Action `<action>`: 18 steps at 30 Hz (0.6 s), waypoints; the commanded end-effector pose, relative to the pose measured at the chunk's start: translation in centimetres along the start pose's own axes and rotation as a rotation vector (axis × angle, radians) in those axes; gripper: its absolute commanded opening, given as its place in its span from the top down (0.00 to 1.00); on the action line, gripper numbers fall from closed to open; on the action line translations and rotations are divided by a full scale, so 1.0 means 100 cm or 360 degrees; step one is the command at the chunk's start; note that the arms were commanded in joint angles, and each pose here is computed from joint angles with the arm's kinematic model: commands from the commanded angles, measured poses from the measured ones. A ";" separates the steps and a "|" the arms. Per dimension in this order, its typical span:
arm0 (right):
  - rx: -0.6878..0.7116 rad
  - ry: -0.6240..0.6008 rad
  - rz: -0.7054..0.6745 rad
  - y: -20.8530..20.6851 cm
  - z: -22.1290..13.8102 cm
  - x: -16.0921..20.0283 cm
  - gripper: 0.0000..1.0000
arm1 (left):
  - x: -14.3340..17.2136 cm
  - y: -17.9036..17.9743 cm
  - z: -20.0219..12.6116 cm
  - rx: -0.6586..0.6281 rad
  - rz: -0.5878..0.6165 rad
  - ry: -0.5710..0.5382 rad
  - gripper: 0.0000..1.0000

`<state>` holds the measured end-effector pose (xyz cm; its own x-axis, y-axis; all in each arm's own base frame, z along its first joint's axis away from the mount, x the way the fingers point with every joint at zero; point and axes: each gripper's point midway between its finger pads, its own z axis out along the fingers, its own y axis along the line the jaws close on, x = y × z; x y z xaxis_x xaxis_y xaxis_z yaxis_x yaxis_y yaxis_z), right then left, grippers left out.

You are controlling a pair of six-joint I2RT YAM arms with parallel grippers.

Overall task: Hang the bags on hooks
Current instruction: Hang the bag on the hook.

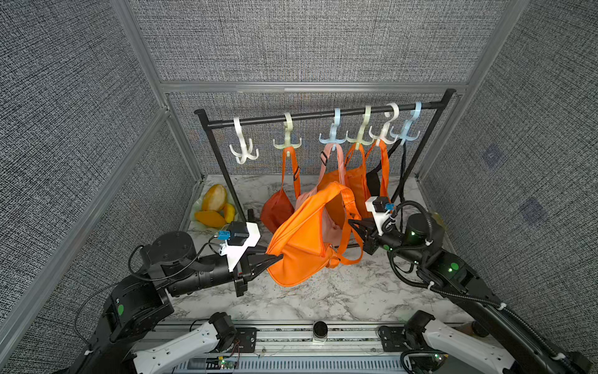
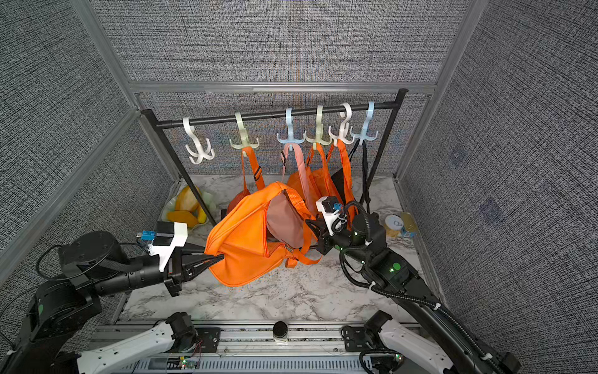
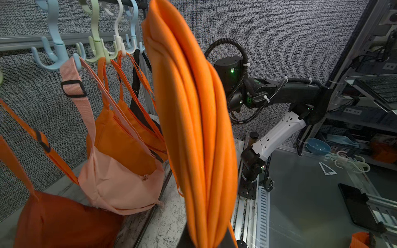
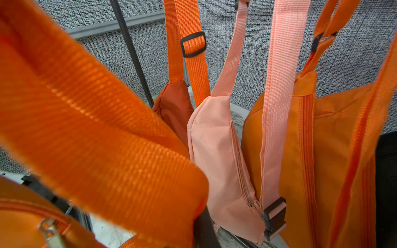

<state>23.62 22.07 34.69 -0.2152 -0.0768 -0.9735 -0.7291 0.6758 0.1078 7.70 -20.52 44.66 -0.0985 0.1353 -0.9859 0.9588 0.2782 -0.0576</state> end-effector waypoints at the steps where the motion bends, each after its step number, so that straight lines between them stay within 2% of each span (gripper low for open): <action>1: -0.0055 -0.0011 0.0002 0.006 0.001 -0.006 1.00 | -0.013 0.004 -0.002 -0.0043 0.0015 -0.0088 1.00; 9: -0.0024 -0.0029 0.0035 0.000 0.016 -0.012 0.99 | -0.015 0.008 -0.007 -0.0092 0.0002 -0.0153 1.00; 12: -0.0001 -0.0010 0.0047 -0.003 0.021 -0.009 0.56 | -0.014 0.007 -0.008 -0.0085 -0.0005 -0.0155 1.00; 14: -0.0010 -0.0011 0.0051 -0.002 0.020 -0.008 0.35 | -0.014 0.007 -0.008 -0.0087 -0.0006 -0.0154 1.00; 15: -0.0015 -0.0014 0.0054 -0.001 0.020 -0.007 0.30 | -0.014 0.007 -0.009 -0.0090 -0.0005 -0.0155 1.00; 18: -0.0021 -0.0023 0.0075 0.000 0.018 -0.005 0.24 | -0.015 0.007 -0.010 -0.0095 0.0000 -0.0157 1.00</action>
<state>24.94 23.37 34.28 -0.2471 -0.0681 -0.9666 -0.7279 0.6714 0.1387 8.15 -19.71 45.01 -0.0976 0.0821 -0.9918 0.9423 0.3282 -0.0655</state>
